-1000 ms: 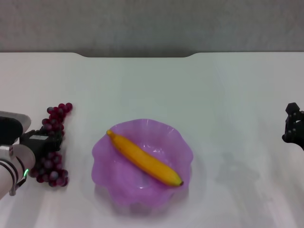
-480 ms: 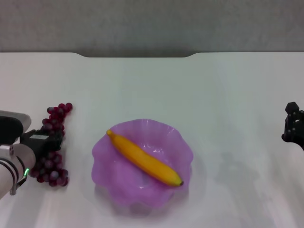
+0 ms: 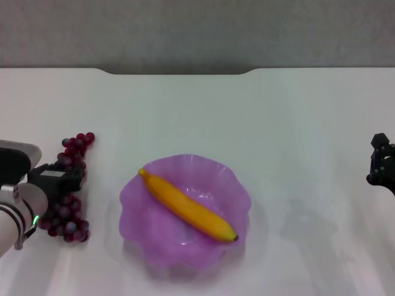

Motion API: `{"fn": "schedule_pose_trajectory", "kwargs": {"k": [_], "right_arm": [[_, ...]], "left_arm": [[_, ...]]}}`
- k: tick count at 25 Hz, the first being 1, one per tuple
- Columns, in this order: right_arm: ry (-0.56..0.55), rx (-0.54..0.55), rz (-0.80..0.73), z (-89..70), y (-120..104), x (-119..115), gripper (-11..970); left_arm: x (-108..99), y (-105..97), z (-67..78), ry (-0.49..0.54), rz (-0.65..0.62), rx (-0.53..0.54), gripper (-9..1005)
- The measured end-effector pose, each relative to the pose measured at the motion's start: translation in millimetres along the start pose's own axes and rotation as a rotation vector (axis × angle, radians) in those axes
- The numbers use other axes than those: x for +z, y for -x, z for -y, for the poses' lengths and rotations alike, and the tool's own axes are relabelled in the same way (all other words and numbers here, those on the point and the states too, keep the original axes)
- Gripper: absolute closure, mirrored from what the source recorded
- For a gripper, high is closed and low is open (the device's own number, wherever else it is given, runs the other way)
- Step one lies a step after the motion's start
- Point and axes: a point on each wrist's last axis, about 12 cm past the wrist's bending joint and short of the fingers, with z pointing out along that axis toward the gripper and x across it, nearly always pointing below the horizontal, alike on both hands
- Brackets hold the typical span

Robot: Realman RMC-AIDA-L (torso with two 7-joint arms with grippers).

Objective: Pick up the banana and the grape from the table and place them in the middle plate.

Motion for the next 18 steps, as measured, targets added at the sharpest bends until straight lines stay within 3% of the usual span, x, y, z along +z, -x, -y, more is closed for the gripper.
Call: {"fn": "schedule_pose_trajectory", "kwargs": {"k": [18], "right_arm": [[-0.001,-0.003,0.000,0.3,-0.3,-0.8,959]], "left_arm": [[-4.9,5.5,1.2,-0.005,0.049,0.005,698]]}}
